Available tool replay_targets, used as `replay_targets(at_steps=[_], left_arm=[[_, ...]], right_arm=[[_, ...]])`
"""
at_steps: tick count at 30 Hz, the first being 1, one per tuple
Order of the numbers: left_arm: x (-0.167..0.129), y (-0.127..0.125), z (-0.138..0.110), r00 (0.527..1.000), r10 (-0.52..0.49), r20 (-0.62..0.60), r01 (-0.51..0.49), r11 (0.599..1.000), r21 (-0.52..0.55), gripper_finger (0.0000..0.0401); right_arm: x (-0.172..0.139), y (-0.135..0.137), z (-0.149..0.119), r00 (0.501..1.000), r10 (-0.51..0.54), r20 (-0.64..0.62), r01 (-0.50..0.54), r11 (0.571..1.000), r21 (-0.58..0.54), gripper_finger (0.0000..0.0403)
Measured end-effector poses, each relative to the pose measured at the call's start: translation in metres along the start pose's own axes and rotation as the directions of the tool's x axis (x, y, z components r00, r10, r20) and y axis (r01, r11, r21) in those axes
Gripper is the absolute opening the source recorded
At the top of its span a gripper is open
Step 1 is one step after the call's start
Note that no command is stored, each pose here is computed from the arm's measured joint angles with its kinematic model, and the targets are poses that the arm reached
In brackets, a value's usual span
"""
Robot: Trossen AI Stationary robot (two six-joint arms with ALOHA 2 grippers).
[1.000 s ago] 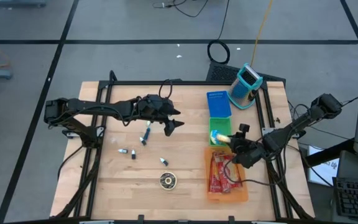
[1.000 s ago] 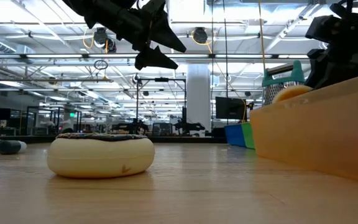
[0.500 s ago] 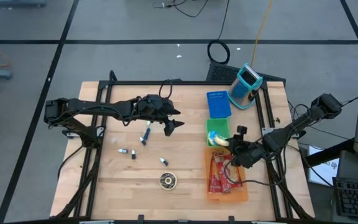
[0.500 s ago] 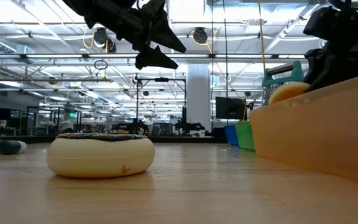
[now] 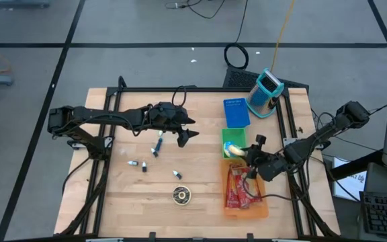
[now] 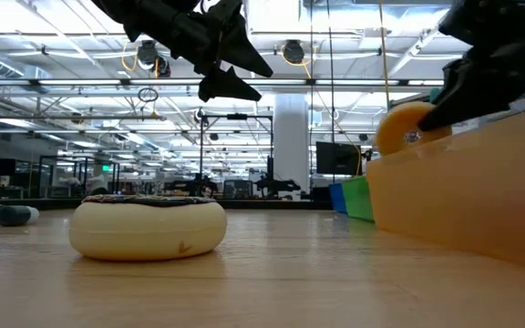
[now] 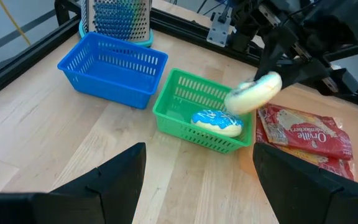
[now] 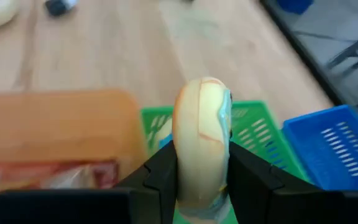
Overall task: Pick & Place Food Item
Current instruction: Put the light blue donut into the green bin
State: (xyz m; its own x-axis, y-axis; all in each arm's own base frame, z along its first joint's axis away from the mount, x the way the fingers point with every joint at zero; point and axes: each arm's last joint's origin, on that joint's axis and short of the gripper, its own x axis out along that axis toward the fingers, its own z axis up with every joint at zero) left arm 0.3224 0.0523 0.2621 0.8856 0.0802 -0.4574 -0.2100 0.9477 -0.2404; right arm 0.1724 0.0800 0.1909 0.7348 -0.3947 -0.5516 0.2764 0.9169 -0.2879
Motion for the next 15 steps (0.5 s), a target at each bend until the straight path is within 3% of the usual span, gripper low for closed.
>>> replay_targets(at_steps=[8, 15], left_arm=[[0.000, 0.000, 0.000, 1.000, 0.000, 0.000, 0.000, 1.000, 0.000, 0.0299], [0.000, 0.000, 0.000, 1.000, 0.000, 0.000, 0.000, 1.000, -0.004, 0.0299]], right_arm=[[0.015, -0.003, -0.001, 0.997, -0.064, -0.043, 0.064, 0.998, 0.015, 0.0074], [0.028, 0.002, -0.007, 0.990, 0.017, -0.143, -0.022, 0.999, -0.037, 0.0070]])
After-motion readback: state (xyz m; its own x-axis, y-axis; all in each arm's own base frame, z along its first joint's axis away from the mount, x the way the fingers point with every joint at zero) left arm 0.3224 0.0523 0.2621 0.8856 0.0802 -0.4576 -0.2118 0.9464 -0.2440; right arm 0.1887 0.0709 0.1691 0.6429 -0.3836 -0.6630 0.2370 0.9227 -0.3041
